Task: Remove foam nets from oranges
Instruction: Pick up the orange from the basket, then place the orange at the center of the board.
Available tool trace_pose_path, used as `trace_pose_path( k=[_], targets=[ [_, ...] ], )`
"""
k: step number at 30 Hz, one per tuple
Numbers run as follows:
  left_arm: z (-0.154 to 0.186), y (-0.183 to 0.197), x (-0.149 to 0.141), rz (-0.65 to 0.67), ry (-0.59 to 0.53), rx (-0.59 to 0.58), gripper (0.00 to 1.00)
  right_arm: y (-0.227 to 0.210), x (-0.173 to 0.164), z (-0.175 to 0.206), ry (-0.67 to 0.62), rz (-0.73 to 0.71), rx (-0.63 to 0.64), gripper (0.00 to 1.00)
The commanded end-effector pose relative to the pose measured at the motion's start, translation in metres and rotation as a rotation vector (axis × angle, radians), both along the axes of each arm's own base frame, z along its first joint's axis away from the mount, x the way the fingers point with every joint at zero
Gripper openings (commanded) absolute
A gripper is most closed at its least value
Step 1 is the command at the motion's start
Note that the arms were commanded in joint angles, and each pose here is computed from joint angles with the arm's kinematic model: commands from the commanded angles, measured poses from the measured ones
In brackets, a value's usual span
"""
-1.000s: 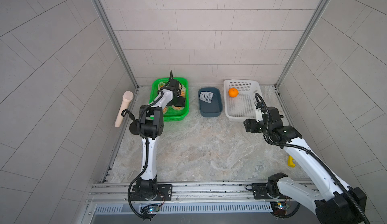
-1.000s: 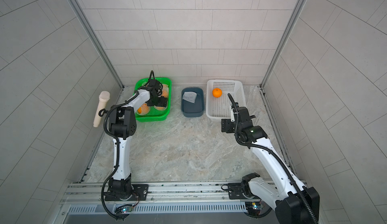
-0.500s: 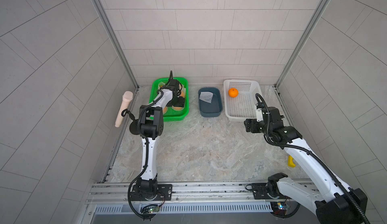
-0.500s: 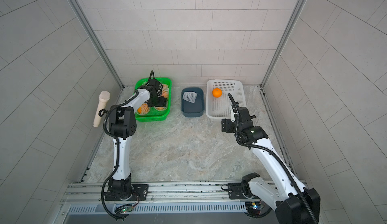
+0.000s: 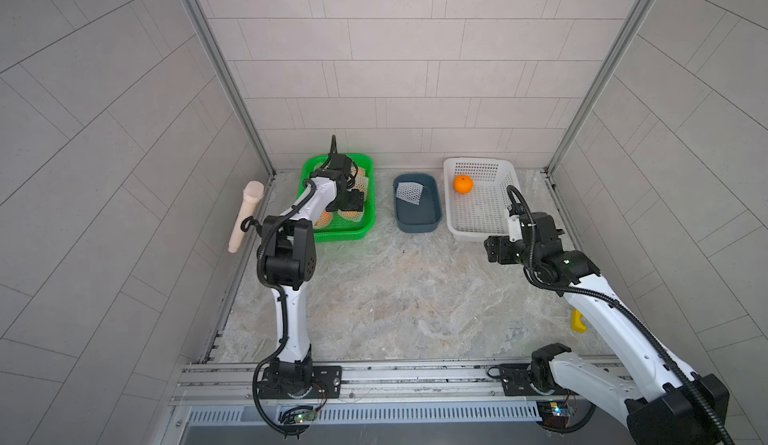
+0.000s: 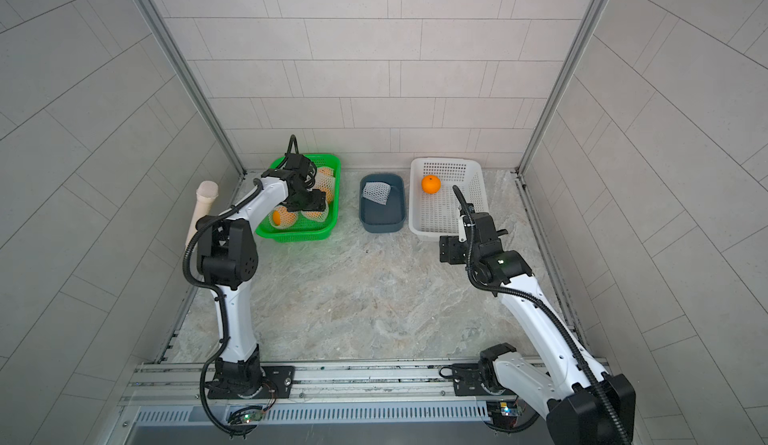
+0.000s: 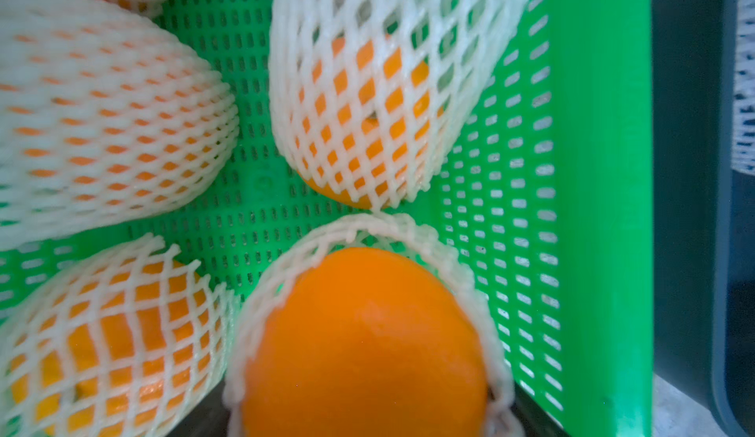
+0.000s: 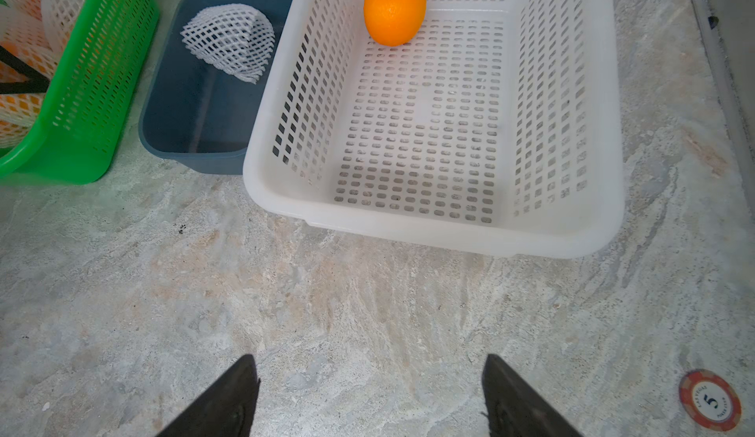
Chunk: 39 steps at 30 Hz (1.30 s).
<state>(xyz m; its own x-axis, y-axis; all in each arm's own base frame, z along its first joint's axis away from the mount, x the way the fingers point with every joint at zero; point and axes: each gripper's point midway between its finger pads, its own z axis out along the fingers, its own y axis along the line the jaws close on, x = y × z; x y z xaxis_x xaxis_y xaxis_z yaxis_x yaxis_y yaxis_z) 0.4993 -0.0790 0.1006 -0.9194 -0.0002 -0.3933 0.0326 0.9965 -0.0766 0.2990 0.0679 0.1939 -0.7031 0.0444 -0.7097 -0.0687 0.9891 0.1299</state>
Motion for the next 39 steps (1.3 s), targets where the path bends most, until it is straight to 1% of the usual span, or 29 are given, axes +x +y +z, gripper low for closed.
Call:
trace_pose_path(
  k=[1,4,8,17,23,30,35,39],
  targets=[
    [0.013,0.005,-0.008,0.017,-0.015,0.006,0.69,-0.001,-0.003,0.004,-0.01,0.001,-0.014,0.87],
    [0.021,0.007,-0.011,0.022,-0.029,0.012,0.69,-0.002,-0.003,0.003,-0.008,0.0,-0.016,0.87],
    [0.035,0.016,-0.019,0.043,-0.053,0.058,0.69,-0.001,-0.002,0.003,-0.008,0.0,-0.016,0.87],
    [0.068,0.014,-0.026,0.049,-0.126,0.029,0.69,-0.001,-0.002,0.002,-0.004,0.004,-0.015,0.87],
    [0.086,0.01,-0.026,0.043,-0.167,0.034,0.69,0.0,-0.002,0.001,-0.004,0.005,-0.013,0.87],
    [0.112,-0.012,-0.037,-0.003,-0.224,0.024,0.69,0.0,-0.002,0.001,-0.005,0.005,-0.011,0.87],
    [0.129,-0.038,-0.045,-0.064,-0.266,0.006,0.7,0.0,-0.003,0.001,-0.004,0.008,-0.01,0.87],
    [0.135,-0.06,-0.053,-0.114,-0.279,-0.013,0.7,0.0,-0.003,0.001,-0.004,0.009,-0.01,0.87]
  ],
)
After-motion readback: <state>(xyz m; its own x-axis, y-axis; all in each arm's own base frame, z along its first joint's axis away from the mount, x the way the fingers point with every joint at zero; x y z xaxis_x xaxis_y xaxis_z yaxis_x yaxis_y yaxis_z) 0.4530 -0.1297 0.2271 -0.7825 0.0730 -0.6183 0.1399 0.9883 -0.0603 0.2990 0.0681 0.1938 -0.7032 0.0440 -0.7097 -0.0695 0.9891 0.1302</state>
